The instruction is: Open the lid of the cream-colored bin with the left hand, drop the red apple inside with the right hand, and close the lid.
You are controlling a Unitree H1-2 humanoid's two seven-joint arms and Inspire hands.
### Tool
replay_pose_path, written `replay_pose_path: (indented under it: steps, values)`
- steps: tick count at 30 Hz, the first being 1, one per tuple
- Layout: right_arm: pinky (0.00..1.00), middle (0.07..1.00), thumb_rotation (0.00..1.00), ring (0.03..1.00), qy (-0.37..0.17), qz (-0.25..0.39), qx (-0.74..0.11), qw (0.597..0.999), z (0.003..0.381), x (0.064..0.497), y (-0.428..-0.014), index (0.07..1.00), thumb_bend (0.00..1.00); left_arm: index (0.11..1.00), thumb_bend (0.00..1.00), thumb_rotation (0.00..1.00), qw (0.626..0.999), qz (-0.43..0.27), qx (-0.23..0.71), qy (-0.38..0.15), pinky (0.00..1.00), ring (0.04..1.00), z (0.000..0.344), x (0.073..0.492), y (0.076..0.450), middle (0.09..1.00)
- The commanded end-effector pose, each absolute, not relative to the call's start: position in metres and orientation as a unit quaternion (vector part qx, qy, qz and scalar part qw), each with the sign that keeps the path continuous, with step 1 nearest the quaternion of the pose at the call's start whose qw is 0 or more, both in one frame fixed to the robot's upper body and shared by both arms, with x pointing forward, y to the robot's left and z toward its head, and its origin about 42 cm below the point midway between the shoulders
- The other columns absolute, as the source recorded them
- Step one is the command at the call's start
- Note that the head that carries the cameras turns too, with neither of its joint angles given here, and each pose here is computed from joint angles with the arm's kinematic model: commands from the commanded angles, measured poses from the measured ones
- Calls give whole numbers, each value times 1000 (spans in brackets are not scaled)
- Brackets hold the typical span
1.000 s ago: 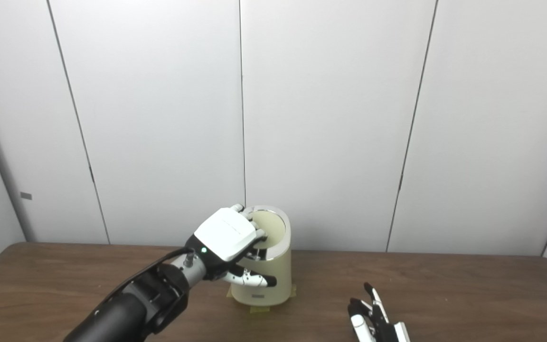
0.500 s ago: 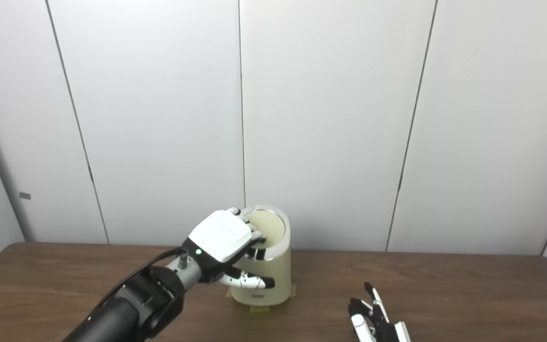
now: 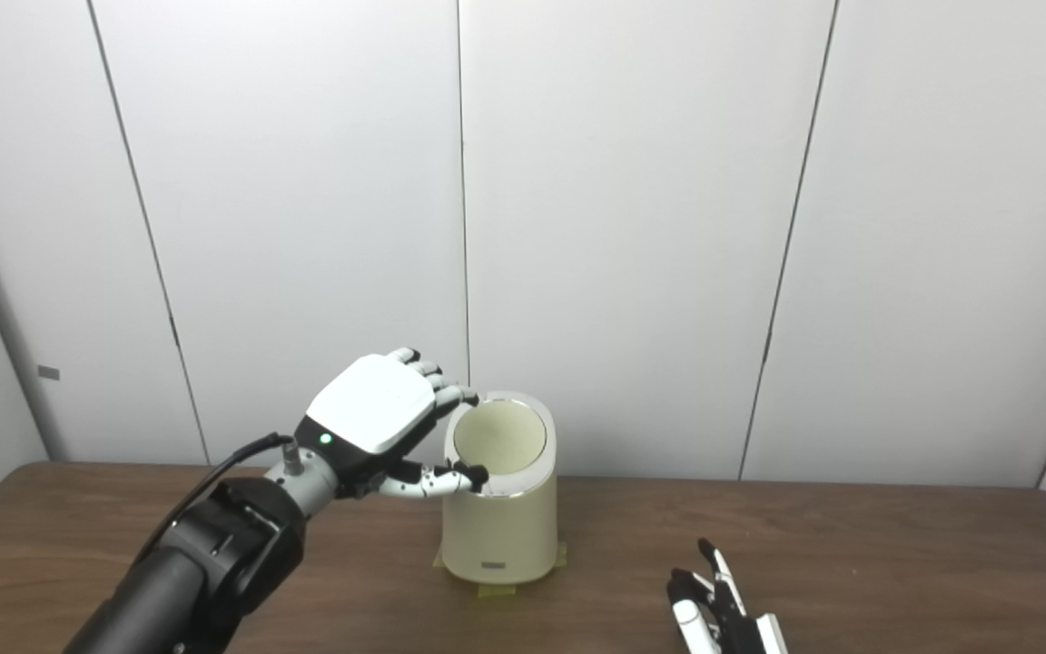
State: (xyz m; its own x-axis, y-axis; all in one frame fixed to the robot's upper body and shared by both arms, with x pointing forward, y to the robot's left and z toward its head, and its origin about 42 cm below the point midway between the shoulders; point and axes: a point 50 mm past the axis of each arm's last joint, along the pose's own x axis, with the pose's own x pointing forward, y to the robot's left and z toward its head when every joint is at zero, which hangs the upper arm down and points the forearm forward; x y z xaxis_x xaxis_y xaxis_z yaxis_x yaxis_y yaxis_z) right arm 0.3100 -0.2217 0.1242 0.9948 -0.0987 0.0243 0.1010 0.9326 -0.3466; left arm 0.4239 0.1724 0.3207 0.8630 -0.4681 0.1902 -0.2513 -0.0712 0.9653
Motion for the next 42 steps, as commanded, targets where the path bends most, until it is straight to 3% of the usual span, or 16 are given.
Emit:
replay_pose_path:
  steps: [1,9,15,22,25,27,32,42]
  values:
    - [935,835,1000,879,-13,-59,-190,980,131,311,-230,963,465,850,476,830,657,-42,698,-282,848,873,342,419,177,851]
    - [858,838,1000,870,-17,-58,-191,980,135,310,-230,964,485,858,458,770,721,-11,643,-258,819,853,329,396,200,857]
    - [778,837,1000,853,-33,-53,-178,982,144,308,-227,960,496,849,439,724,787,-9,578,-216,758,845,298,372,222,856]
    - [726,842,1000,839,-53,-39,-156,985,159,301,-222,956,482,870,371,724,918,-7,375,-127,794,879,256,343,256,883]
    - [724,839,1000,828,-58,-39,-154,986,165,298,-221,949,488,883,356,771,952,7,291,-100,807,870,239,329,267,871]
    - [718,843,1000,827,-62,-39,-153,986,167,298,-221,950,475,891,335,777,966,13,245,-85,866,885,229,319,272,870]
    - [711,858,991,835,-77,-39,-146,986,172,297,-224,948,459,931,317,836,979,11,190,-78,879,902,211,298,277,903]
    - [742,882,962,859,-79,-41,-130,987,176,296,-225,948,450,925,362,949,989,16,130,-62,883,898,183,281,274,901]
